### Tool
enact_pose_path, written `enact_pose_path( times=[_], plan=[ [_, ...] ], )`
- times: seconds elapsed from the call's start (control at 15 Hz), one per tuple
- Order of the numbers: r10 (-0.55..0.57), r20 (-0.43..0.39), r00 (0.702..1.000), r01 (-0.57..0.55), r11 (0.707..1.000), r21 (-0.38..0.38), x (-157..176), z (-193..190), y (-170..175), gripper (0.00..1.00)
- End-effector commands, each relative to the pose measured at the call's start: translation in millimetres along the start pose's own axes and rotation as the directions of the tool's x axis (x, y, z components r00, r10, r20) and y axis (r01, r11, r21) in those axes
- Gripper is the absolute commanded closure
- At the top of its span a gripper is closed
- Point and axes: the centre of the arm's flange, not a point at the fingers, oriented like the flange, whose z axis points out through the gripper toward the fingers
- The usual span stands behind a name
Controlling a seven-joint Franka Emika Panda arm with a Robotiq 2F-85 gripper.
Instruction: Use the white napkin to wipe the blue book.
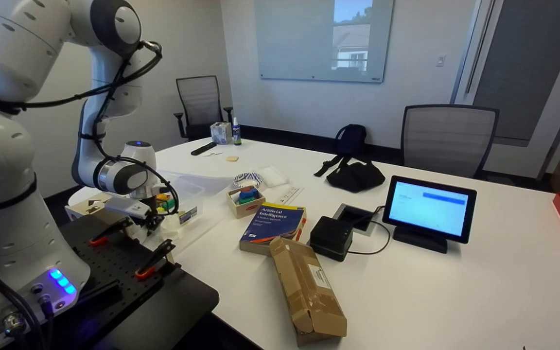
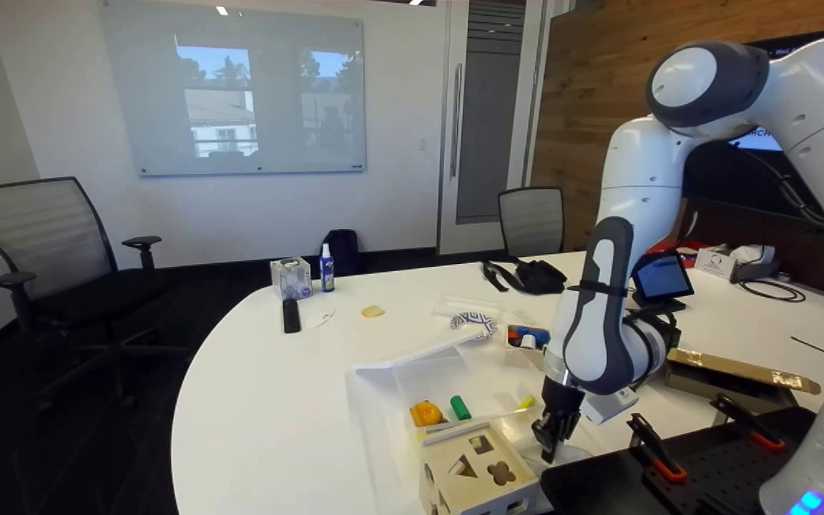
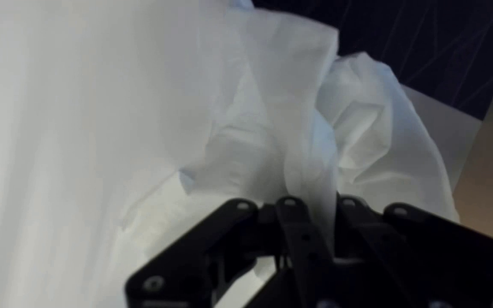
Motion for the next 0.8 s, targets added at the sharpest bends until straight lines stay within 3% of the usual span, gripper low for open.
enact_pose_path(
  times=[0.0, 0.4, 0.53, 0.73],
  plan=[
    [-0.013, 0.034, 0.999, 0.014, 0.999, -0.030, -13, -67, 5, 0.98],
    [0.093, -0.062, 0.994, -0.102, 0.981, -0.164, -7, -144, 51, 0.98],
    [0.160, -0.153, 0.975, -0.189, 0.961, -0.202, 11, -167, 81, 0.98],
    [0.283, -0.275, 0.919, -0.341, 0.921, -0.189, 36, -182, 139, 0.98]
  ],
)
